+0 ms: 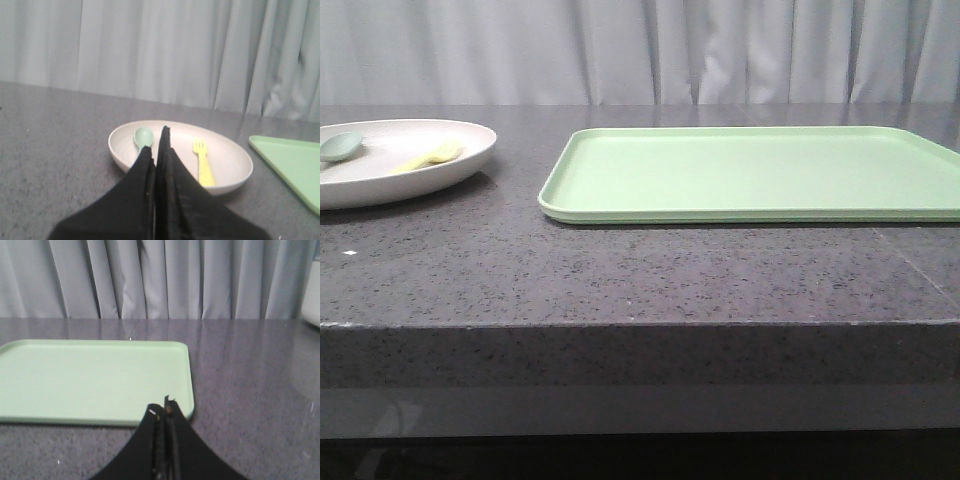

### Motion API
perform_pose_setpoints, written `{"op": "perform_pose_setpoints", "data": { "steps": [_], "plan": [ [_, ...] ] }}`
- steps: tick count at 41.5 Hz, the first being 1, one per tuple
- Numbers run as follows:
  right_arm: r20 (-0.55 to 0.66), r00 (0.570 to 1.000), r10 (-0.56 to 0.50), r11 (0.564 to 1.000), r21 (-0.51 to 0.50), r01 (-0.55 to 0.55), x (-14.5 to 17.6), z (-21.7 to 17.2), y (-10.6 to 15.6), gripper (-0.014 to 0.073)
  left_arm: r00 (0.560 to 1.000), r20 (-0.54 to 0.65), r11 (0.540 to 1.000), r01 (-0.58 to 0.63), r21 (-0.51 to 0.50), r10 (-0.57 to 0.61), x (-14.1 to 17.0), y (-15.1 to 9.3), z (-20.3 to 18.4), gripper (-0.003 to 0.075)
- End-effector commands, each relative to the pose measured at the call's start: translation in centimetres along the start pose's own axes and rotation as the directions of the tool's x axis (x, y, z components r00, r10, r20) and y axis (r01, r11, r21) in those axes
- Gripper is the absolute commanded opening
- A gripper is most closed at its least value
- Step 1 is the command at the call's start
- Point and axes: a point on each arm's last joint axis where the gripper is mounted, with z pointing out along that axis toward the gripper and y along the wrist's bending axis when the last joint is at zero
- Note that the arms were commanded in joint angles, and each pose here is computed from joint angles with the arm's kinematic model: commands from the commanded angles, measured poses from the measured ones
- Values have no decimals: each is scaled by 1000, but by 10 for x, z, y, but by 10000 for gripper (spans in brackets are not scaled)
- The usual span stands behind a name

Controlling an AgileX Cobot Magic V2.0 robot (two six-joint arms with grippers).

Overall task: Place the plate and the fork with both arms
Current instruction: 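Move the left gripper over the cream plate holding the spoon and fork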

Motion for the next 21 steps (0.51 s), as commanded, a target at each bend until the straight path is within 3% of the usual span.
{"op": "perform_pose_setpoints", "data": {
  "steps": [1, 7, 10, 14, 21],
  "plan": [
    [172, 985, -18, 1000, -10, 21, -48, -11, 4, -68, 970, 242, 999, 11, 31, -18, -52, -6, -9, -20],
    [161, 987, -22, 1000, -12, 24, -94, -17, 7, -68, 963, 271, 999, 5, 36, -14, -113, -14, -16, -20],
    [118, 993, -23, 1000, -11, 24, -112, -13, 9, -68, 977, 212, 1000, 4, 28, -10, -134, -16, -11, -20],
    [65, 998, -24, 1000, -10, 24, -135, -5, 10, -68, 992, 123, 1000, 6, 18, -8, -159, -20, -1, -20],
    [-85, 996, -24, 1000, -4, 24, -149, 19, 12, -68, 986, -167, 1000, 5, -18, -8, -167, -21, 28, -20]
  ]
}}
